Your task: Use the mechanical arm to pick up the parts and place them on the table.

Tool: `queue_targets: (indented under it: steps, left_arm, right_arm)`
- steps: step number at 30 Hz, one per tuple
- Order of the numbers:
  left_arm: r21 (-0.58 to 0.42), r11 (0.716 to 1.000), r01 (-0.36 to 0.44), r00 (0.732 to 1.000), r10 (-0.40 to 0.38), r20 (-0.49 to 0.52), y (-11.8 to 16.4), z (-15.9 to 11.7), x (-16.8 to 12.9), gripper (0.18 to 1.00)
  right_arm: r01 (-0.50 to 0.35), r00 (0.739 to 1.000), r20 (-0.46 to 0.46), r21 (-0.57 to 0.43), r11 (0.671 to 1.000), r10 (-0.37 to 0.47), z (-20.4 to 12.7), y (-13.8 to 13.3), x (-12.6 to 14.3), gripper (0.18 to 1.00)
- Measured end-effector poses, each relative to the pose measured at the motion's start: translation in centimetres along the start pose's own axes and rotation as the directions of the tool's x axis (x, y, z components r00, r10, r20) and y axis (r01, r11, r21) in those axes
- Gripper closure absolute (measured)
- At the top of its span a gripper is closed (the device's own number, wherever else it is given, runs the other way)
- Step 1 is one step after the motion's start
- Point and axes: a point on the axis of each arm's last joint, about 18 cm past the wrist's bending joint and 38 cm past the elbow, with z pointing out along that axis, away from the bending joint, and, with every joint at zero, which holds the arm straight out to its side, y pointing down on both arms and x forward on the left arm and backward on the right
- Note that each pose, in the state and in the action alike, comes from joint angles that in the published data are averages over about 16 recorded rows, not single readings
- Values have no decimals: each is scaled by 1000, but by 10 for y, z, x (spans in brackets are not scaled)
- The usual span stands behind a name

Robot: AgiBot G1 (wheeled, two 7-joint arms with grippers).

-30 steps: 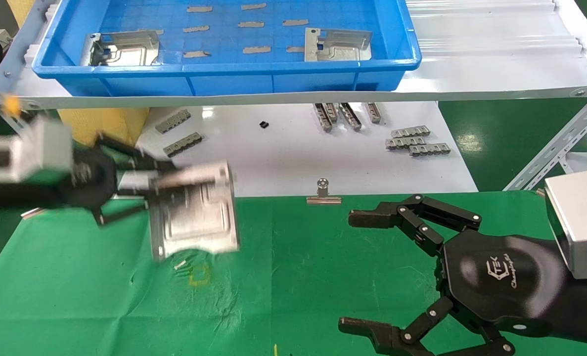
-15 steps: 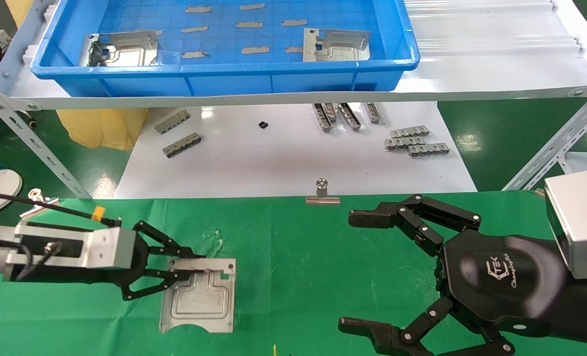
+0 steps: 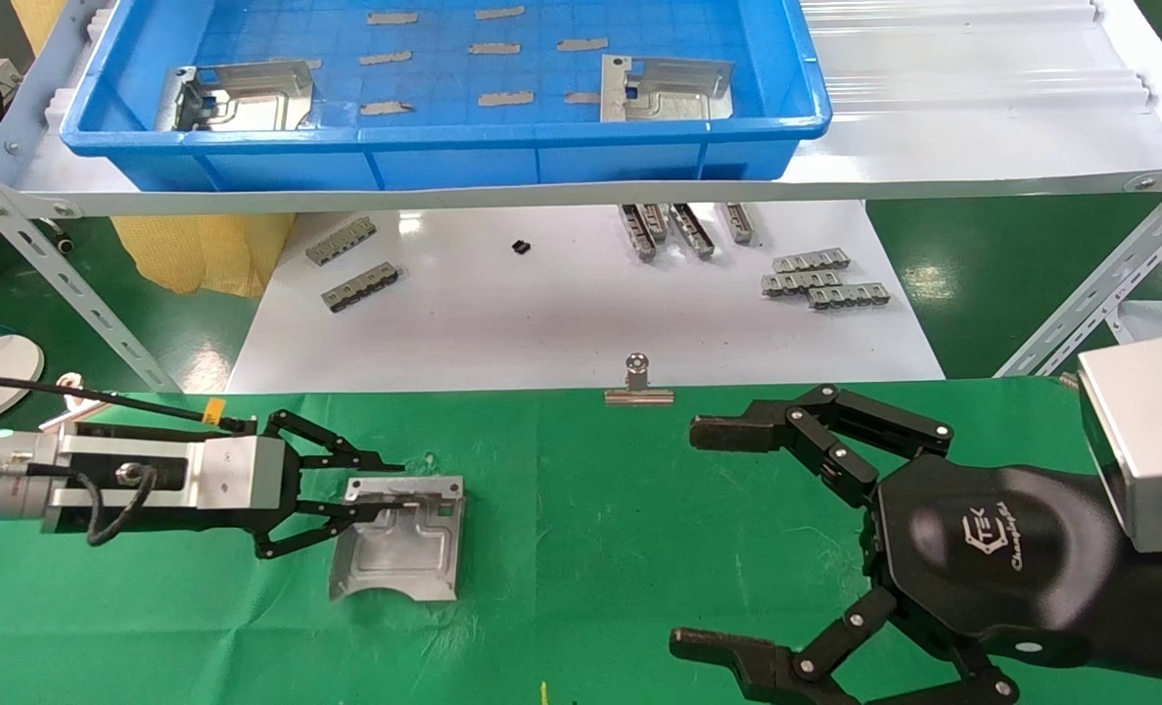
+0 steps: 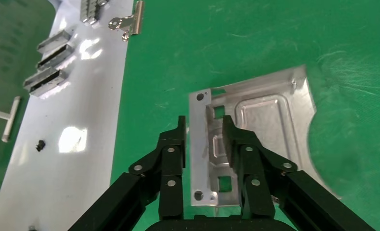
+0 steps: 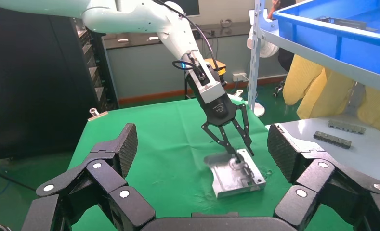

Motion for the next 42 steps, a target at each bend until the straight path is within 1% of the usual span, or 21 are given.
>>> queue_targets:
  steps: [4, 9, 15, 20, 25, 31, 37, 42]
  left_arm:
    - [6, 1000, 20, 1000, -20, -3, 0, -1, 0, 813]
    - [23, 996, 83, 997, -83, 7, -2, -5, 0, 738]
    - [51, 982, 180, 982, -182, 45, -2, -10, -4, 616]
    - [68, 970, 232, 969, -237, 71, -1, -14, -7, 496]
    - [76, 967, 245, 965, -250, 79, -1, -14, -8, 386]
    - [91, 966, 241, 965, -249, 78, -4, -13, -7, 286]
    - [133, 957, 257, 960, -269, 82, -9, -13, -6, 226]
    - [182, 943, 277, 951, -296, 84, -17, -14, -4, 199]
  right_arm:
    - [0, 1000, 0, 0, 1000, 0, 0, 0, 0, 179]
    - [0, 1000, 0, 0, 1000, 0, 0, 0, 0, 179]
    - [0, 1000, 0, 0, 1000, 0, 0, 0, 0, 179]
    - [0, 1000, 0, 0, 1000, 0, 0, 0, 0, 179]
    - [0, 1000, 0, 0, 1000, 0, 0, 0, 0, 179]
    - [0, 1000, 0, 0, 1000, 0, 0, 0, 0, 179]
    - [0, 1000, -1, 0, 1000, 0, 0, 0, 0, 179]
    - [0, 1000, 0, 0, 1000, 0, 0, 0, 0, 179]
